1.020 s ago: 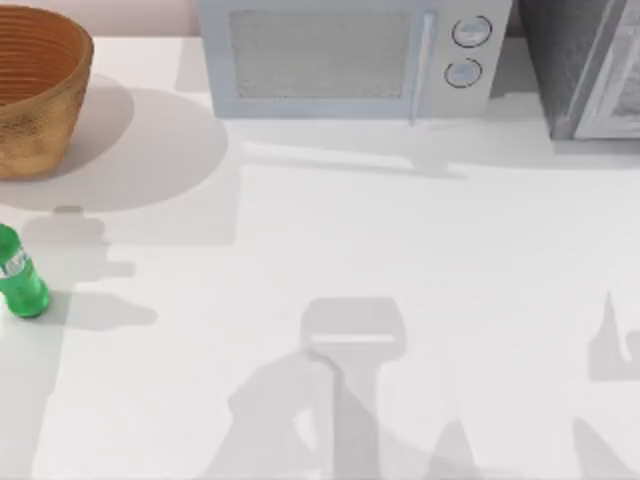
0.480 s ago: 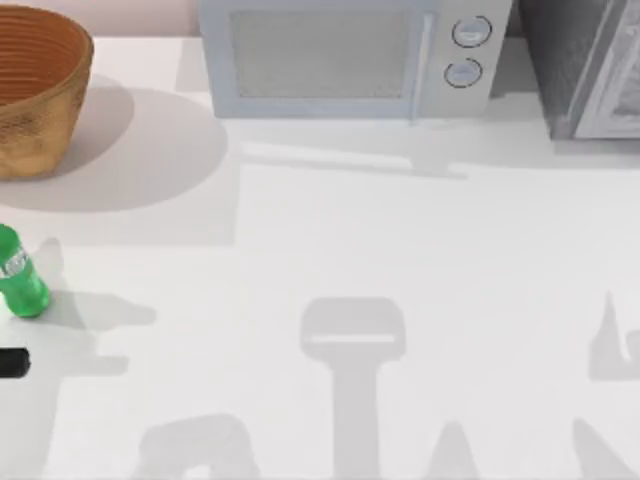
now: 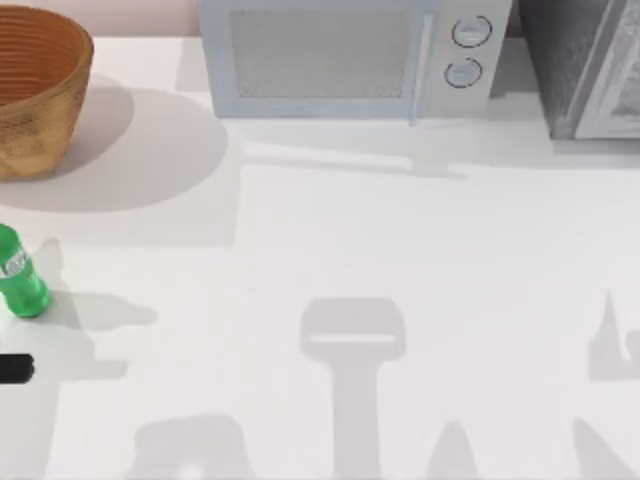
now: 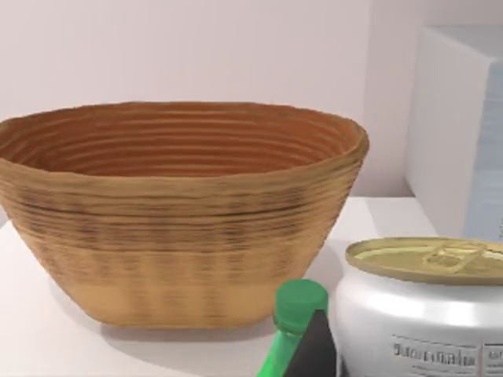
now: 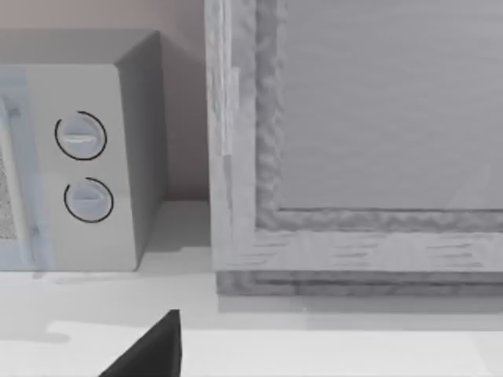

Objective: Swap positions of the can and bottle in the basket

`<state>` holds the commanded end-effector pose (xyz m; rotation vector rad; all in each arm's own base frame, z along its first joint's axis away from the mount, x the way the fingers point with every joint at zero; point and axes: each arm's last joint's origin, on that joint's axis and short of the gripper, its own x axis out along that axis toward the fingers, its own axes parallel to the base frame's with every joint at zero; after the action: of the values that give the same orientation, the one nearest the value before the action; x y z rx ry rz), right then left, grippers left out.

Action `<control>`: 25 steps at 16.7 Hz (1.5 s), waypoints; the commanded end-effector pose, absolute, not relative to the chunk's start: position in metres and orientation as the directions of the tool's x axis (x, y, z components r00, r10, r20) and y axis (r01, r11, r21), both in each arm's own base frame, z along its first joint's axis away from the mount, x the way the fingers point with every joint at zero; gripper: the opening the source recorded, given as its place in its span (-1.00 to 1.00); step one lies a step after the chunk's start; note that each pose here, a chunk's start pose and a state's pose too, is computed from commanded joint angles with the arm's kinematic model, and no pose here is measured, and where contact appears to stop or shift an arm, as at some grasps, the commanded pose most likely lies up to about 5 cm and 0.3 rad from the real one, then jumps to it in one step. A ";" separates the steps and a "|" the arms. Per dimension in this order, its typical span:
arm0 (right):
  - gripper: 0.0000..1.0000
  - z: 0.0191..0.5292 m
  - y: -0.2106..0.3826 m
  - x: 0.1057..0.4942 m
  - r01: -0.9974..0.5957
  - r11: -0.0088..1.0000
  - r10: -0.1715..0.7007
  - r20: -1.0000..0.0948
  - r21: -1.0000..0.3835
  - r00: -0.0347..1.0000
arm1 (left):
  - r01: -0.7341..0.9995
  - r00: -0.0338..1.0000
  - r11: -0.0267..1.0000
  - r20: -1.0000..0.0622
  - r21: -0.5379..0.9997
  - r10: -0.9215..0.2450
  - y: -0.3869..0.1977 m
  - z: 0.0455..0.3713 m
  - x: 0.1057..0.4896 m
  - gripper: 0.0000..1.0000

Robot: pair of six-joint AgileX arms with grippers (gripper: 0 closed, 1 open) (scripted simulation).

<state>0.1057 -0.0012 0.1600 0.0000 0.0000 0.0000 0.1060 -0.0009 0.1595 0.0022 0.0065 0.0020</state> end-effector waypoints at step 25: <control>1.00 0.160 -0.001 0.106 0.000 1.000 0.000 0.000 0.000 1.000 | 0.927 0.371 0.371 -0.016 -0.045 -0.929 -0.112 0.183 0.335 -1.00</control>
<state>0.1057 -0.0012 0.1600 0.0000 0.0000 0.0000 0.3353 -0.1121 0.1825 -0.0299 0.0404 -1.1902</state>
